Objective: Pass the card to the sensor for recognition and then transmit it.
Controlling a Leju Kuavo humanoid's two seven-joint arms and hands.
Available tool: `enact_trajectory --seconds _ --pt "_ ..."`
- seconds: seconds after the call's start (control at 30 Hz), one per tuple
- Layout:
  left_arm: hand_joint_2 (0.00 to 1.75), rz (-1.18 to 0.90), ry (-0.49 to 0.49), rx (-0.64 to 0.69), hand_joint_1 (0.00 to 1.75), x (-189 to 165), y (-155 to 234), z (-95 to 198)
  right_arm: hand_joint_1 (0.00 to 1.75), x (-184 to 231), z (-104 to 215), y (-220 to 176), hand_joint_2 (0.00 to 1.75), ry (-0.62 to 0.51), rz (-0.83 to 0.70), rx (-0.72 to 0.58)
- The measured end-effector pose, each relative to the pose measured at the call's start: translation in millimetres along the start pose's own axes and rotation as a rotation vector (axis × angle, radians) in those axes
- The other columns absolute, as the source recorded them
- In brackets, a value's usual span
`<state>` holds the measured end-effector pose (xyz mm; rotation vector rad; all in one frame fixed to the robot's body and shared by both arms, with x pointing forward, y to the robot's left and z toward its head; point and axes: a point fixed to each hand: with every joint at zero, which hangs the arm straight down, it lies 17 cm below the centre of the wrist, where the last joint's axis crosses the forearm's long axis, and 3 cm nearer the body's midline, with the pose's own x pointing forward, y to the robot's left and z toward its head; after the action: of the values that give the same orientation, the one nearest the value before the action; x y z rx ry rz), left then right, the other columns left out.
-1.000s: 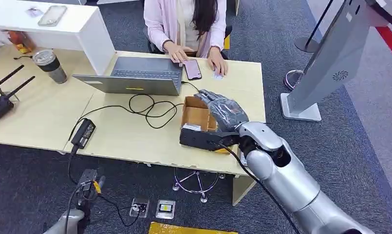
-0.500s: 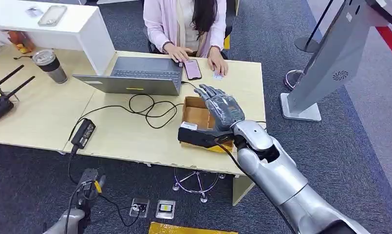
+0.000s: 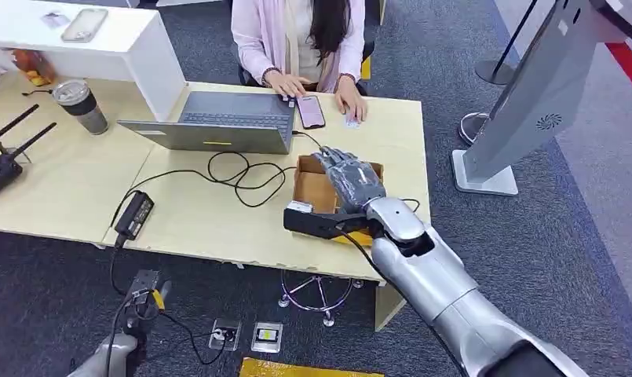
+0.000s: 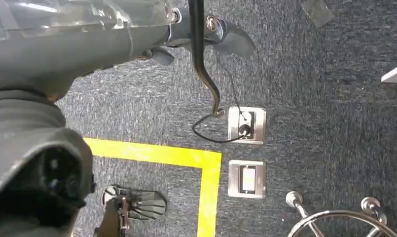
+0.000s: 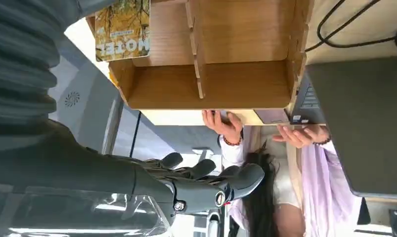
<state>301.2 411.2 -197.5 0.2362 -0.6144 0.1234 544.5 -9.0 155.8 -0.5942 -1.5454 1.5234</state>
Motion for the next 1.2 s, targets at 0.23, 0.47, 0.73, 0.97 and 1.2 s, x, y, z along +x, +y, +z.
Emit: enact_trajectory --seconds 0.23,0.47,0.73,0.97,1.2 --pt "0.00 0.002 0.000 -0.001 0.00 0 0 0 0.00 -10 -2 11 1.75 0.031 0.003 0.034" --pt "0.00 -0.007 -0.001 0.003 0.00 0 1 0 0.00 -24 -3 12 1.75 0.059 0.029 0.046" --pt "0.00 -0.013 -0.001 0.013 0.00 0 3 0 0.00 -45 -1 14 1.75 0.097 0.019 0.071" --pt "0.00 -0.013 -0.001 0.012 0.00 0 2 0 0.00 -55 1 13 1.75 0.115 0.029 0.084" --pt "0.00 -0.016 0.001 0.013 0.00 -2 3 0 0.00 -64 3 15 1.75 0.143 0.030 0.107"
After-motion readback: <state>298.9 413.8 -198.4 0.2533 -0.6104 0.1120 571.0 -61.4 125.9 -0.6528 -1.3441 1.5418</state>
